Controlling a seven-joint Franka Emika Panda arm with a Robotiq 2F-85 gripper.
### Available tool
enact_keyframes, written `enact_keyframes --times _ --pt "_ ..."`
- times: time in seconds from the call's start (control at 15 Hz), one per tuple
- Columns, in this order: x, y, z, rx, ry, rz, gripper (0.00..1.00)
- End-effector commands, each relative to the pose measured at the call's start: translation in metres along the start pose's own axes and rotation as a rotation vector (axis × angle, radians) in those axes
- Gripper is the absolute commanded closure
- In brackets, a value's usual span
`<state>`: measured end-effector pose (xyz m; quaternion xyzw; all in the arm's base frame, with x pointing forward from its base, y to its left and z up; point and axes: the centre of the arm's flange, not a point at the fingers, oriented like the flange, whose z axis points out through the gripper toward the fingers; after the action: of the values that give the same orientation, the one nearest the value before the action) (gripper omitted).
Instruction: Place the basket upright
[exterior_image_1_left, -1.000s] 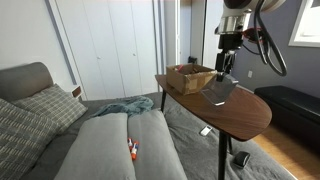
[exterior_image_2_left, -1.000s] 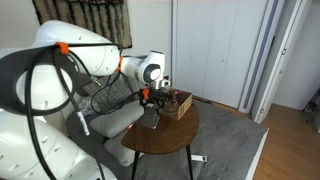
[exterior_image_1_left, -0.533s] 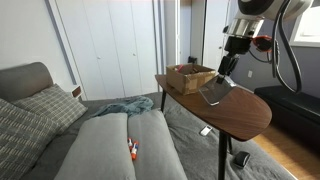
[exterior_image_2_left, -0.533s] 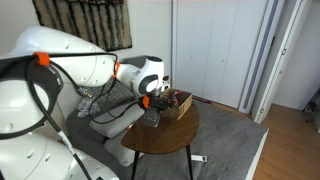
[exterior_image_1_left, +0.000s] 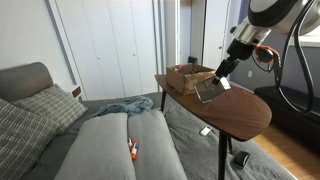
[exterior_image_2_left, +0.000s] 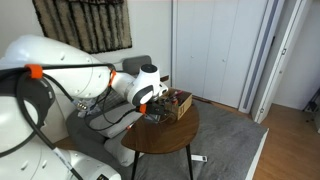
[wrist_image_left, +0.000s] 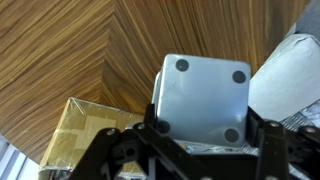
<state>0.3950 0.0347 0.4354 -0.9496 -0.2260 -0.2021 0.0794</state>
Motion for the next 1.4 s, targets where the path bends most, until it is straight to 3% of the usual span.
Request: enact_keyframes --times 0.0,0.2,0.27,0.4,1.0,1.33 --pt "-0.022 -0.005 0.008 0.023 0.055 0.001 0.45" --pt "-0.030 -0.004 0.014 0.015 0.058 0.009 0.45" --pt "-0.032 -0.004 0.014 0.012 0.060 0.017 0.10" --pt "-0.033 -0.003 0.014 0.018 0.056 0.016 0.00" --pt "-0.016 -0.020 -0.021 0.009 0.017 0.065 0.00" --pt "0.009 -0.047 -0.033 -0.080 -0.092 0.210 0.00"
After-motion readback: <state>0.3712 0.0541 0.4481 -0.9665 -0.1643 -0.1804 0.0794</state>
